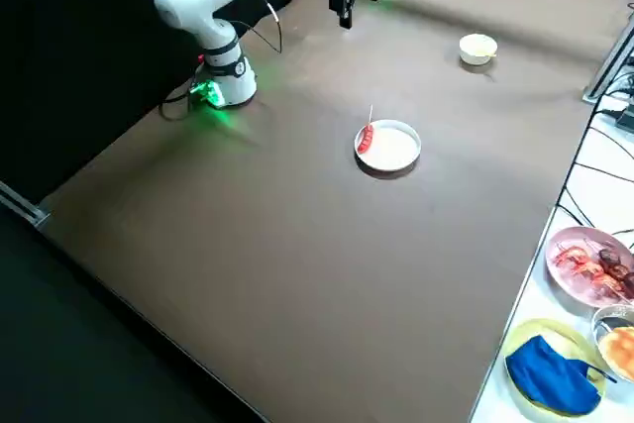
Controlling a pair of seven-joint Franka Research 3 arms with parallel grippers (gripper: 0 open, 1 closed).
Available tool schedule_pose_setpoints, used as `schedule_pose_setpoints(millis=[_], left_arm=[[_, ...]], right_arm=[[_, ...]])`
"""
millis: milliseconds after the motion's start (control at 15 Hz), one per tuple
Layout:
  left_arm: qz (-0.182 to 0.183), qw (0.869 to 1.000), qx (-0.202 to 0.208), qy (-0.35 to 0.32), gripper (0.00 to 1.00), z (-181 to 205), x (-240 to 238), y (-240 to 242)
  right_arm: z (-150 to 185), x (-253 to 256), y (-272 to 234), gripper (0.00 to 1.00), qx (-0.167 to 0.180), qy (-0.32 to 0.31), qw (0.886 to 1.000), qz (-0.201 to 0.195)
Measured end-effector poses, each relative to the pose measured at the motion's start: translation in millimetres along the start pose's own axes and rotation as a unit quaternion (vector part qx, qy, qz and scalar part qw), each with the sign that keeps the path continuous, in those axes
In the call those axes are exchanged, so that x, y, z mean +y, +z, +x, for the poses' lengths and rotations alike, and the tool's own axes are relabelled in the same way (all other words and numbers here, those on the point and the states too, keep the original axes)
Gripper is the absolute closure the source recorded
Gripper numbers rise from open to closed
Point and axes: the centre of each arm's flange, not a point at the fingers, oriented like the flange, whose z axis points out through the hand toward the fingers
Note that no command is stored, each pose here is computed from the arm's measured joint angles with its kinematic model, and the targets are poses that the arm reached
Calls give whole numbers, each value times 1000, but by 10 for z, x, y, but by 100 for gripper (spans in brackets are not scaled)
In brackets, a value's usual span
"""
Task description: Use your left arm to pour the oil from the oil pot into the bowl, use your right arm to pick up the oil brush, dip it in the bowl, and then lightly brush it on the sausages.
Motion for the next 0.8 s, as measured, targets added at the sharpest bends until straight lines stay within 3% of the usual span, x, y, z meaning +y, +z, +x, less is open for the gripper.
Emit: schedule_pose_setpoints(millis=[467,800], left_arm=[[-1,999,14,31,2,25,7,175],[-7,999,17,26,10,4,41,268]], right_arm=[[-22,-29,23,0,-12,-2,1000,1],[-77,-91,59,0,-38,-8,999,5]])
